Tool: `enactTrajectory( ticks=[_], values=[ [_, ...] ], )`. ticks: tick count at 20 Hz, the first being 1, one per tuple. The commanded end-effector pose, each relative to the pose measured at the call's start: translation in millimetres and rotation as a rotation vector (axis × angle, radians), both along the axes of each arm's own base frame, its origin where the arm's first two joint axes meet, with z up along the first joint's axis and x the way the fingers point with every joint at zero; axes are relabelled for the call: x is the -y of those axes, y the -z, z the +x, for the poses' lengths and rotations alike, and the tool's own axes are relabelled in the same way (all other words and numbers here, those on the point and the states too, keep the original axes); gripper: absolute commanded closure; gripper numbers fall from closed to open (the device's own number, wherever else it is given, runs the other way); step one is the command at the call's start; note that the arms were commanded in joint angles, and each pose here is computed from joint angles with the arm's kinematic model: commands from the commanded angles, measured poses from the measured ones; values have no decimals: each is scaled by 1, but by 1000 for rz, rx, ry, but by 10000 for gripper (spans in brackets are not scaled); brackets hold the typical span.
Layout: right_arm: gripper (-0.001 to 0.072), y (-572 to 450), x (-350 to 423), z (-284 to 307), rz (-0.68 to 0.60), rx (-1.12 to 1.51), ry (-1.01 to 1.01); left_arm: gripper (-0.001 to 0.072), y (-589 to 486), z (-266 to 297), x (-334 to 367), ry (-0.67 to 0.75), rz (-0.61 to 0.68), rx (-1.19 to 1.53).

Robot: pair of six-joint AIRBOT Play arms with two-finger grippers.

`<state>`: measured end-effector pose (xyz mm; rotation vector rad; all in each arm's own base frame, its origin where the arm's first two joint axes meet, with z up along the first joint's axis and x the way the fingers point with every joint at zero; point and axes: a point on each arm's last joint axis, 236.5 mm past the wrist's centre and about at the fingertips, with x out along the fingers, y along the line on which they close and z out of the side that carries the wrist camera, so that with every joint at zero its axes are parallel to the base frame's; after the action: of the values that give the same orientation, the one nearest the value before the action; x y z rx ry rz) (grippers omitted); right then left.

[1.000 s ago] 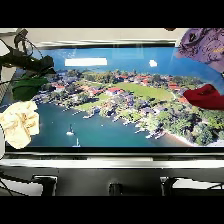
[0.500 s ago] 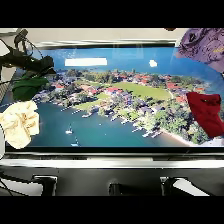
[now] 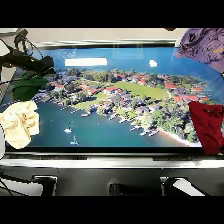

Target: Fold the clothes and pants, and hang the long-sleeved shirts on hangers.

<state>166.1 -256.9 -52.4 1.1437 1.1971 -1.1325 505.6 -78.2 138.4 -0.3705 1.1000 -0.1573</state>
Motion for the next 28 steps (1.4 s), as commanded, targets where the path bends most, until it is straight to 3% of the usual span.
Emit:
enactTrajectory(
  ticks=[1,13,15,17,18,19,20,21,23,24,26,28],
  values=[
    [686,8,-9,-31,27,-124,-26,693,0,0,3,6,0,0],
    [663,10,4,-48,-29,-195,-77,693,0,-1,9,19,1,1],
    [521,10,5,-46,-34,-189,-76,693,0,-1,9,19,1,1],
    [509,-1,15,-36,-68,-150,-68,693,0,-1,9,19,1,1],
    [436,-16,27,-22,-121,-95,-60,693,0,-1,9,21,2,2],
    [153,-36,41,-4,-181,-23,-60,693,0,-1,9,21,2,1],
    [63,-61,55,21,-245,81,-71,693,0,-1,9,21,3,1],
    [69,-94,67,53,-303,217,-71,693,0,-1,9,21,2,1],
    [203,-162,70,126,-375,531,-100,693,0,-1,9,21,2,1],
    [203,-195,56,164,-405,663,-173,693,-1,-2,9,21,2,2],
    [211,-228,-2,224,-414,776,-386,693,-5,-3,12,26,2,10],
    [351,-226,-97,270,-354,802,-674,693,-14,-7,15,34,5,31]
  ],
)
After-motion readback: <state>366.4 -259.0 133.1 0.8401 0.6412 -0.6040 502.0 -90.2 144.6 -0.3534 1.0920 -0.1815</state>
